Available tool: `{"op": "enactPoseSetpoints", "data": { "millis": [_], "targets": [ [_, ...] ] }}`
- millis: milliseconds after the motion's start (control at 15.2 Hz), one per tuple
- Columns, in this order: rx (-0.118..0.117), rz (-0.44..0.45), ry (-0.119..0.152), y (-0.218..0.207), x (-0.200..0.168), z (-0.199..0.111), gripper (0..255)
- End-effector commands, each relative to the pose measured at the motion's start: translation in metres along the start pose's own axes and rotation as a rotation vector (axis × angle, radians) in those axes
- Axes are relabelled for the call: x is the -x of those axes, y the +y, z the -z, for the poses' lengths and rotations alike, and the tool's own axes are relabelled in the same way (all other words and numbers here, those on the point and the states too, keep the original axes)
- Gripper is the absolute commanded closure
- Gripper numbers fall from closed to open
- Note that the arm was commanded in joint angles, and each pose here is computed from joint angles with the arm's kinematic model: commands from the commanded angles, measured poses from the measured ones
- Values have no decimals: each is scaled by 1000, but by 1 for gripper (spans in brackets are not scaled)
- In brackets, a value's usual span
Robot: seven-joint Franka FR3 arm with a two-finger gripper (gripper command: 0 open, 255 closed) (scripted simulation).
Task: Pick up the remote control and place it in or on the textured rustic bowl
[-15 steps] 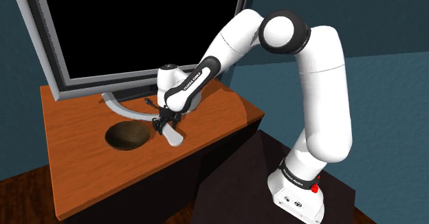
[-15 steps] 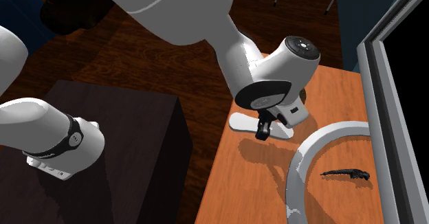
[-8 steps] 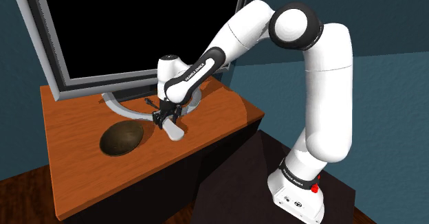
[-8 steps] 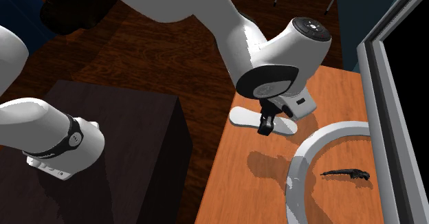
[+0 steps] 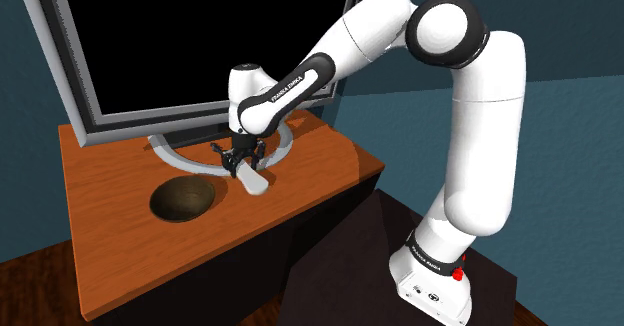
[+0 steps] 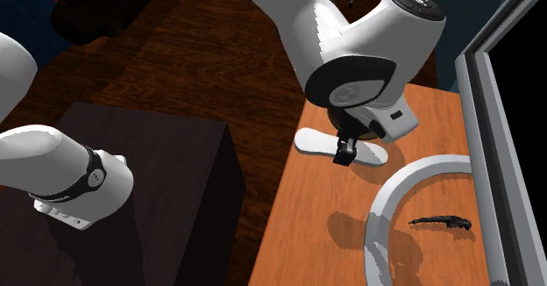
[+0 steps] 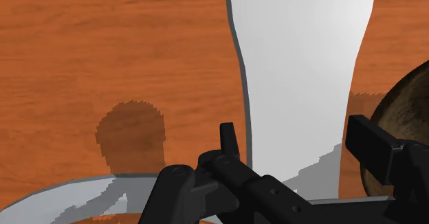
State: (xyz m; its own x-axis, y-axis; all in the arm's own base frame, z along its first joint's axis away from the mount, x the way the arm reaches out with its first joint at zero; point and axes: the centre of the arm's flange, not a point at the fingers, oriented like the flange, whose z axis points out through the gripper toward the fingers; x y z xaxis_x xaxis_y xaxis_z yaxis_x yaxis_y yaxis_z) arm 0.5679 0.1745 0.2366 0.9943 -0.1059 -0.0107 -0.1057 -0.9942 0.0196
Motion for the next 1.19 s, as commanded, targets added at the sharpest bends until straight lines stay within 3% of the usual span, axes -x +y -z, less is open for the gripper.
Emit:
{"op": "enactPoseSetpoints", "data": {
  "millis": [0,132,924,1122],
  "targets": [
    [0,0,0,0,1,11,255],
    [0,0,0,0,2,19,255],
    [0,0,0,-152,-43,28,255],
    [0,0,0,-153,-43,12,255]
  ]
}}
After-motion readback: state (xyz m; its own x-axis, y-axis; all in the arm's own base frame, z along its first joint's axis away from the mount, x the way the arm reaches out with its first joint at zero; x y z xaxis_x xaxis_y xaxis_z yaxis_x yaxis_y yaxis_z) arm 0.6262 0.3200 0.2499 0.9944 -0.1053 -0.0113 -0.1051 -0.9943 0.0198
